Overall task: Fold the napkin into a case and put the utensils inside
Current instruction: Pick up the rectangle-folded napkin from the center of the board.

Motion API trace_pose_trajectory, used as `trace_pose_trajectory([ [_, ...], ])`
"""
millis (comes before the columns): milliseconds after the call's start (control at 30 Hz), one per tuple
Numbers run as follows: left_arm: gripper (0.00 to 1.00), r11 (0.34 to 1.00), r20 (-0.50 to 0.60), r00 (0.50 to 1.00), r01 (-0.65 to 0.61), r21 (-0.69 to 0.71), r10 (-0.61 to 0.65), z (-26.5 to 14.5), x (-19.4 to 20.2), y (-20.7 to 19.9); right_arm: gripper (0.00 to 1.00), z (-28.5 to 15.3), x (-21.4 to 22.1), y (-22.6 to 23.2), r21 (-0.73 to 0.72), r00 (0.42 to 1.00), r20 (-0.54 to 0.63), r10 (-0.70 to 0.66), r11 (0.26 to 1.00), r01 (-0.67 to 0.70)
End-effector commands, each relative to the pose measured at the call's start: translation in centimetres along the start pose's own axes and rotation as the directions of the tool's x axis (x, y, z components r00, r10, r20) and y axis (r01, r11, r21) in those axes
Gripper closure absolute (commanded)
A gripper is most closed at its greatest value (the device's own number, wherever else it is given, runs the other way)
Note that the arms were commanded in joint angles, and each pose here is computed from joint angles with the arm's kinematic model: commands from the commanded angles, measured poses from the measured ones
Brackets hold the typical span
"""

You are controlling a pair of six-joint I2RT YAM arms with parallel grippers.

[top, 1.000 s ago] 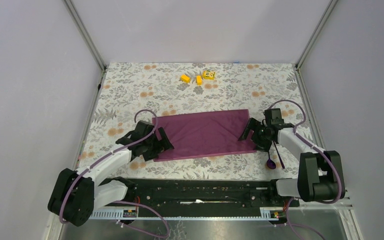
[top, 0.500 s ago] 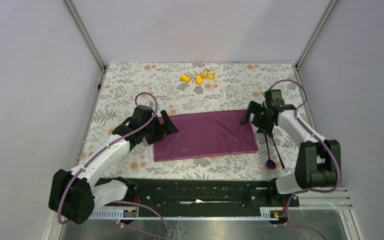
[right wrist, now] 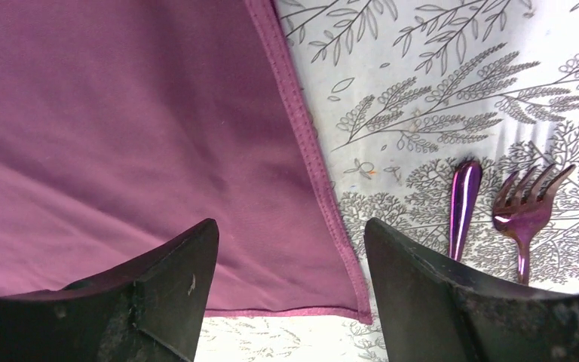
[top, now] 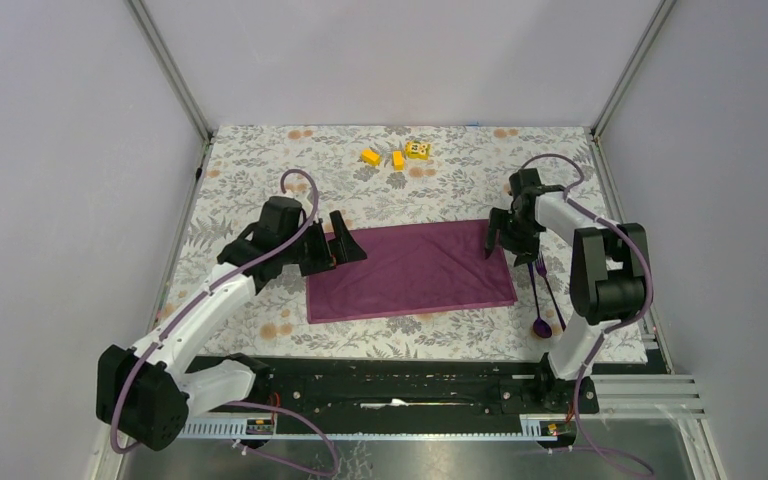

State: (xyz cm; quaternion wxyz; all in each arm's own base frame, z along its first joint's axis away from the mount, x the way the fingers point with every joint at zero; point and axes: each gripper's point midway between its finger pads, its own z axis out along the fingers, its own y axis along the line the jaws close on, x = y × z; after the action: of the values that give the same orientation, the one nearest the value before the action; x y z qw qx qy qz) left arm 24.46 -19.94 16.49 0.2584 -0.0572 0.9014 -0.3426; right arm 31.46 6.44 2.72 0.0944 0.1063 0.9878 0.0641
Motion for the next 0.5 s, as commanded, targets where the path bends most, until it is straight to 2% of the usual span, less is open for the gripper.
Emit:
trace_pose_trajectory([
  [0,0.01,0.996,-0.007,0.999,-0.046,0.074,0.047,-1.0,0.7,-1.1,0.24,0.0,-1.4,-0.3,0.057,0.998,0.021,-0.062,0.997,0.061],
  [100,0.01,0.997,0.002,0.999,-0.046,0.069,0.046,-1.2,1.1,-0.6,0.28,0.8,-1.1,0.1,0.058,0.997,0.0,-0.072,0.996,0.072],
  [467,0.01,0.996,0.027,0.998,-0.06,0.058,0.059,-2.0,1.2,-0.4,0.3,3.3,0.3,0.2,0.162,0.989,-0.078,-0.127,0.977,0.139],
])
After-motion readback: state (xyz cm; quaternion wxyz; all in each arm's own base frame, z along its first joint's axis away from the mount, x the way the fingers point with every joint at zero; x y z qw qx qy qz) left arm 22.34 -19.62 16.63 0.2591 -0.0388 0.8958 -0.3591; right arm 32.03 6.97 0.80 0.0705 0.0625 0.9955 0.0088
